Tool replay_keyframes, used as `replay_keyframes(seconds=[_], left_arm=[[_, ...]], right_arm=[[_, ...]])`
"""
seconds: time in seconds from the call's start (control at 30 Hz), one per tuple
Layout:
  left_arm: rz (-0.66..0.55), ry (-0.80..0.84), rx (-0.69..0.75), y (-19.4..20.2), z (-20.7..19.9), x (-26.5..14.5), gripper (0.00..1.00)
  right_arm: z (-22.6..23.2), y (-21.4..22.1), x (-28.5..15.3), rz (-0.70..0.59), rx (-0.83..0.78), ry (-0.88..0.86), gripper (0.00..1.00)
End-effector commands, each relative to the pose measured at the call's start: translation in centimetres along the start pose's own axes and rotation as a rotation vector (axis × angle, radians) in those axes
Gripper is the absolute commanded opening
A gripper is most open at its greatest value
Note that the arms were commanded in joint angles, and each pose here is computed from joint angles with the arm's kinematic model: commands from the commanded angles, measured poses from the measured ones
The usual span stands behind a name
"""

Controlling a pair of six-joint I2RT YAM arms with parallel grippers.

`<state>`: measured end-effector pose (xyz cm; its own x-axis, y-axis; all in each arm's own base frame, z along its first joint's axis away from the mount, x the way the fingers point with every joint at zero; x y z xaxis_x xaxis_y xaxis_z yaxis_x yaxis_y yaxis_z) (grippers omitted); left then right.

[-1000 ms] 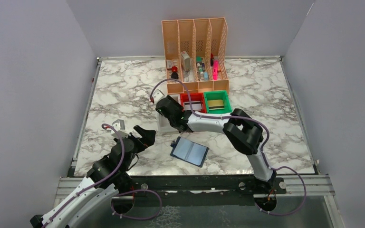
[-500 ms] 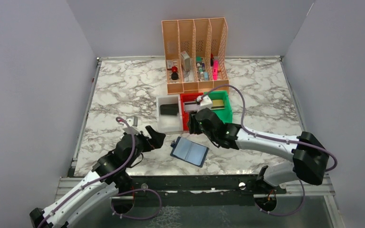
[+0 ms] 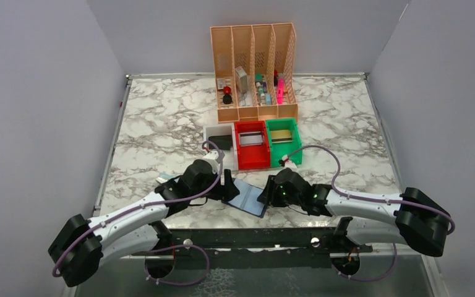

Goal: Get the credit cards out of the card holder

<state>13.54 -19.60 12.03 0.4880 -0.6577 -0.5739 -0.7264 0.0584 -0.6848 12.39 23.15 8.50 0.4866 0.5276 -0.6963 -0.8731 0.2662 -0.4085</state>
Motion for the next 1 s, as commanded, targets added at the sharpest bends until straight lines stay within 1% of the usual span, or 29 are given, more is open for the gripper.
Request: replay_keyframes(seconds=[0.0,0.1,0.33,0.47,0.6,0.67,0.83,0.97], left_arm=[[0.018,0.073,0.074,-0.6,-1.5,1.1,0.67],[0.051,0.038,0.084,0.0,-1.2,1.7,0.64],[0.131,-0.051,0.098,2.0,0.4,2.5,0.62],[0.155,-0.054,0.093,3.2,0.7,2.6,0.51],[0.168,-0.058,0.091,3.8,0.9,2.6,0.38],[0.169,-0.060,0.085,4.0,0.9,2.5,0.33],[0.159,-0.062,0.061,4.3,0.9,2.2,0.30],[0.154,-0.059,0.059,4.4,0.9,2.2,0.29]], right_arm=[[1.1,0.7,0.1,0.049,0.082,-0.079,0.43],[1.3,0.8,0.4,0.064,0.077,-0.080,0.41],[0.4,1.0,1.2,0.064,0.116,0.007,0.41],[0.2,1.1,1.5,0.075,0.141,0.054,0.39],[0.2,1.1,1.3,0.073,0.149,0.056,0.38],[0.4,0.9,1.0,0.071,0.138,0.053,0.39],[0.0,0.4,0.5,0.045,0.137,0.098,0.40],[-0.4,0.9,1.1,0.059,0.162,0.113,0.41]])
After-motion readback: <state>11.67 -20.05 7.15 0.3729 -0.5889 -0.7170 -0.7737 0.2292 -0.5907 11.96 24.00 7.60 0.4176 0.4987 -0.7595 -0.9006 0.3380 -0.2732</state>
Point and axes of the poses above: each gripper's point midway between its finger pads, its own x axis out along the fingers, its own z axis along the line the jaws close on, y = z × x, the point moved 6 cm from there along -x, back along the fingers, and after that the axes turned 7 degrees about x, right-handed, at the moved point
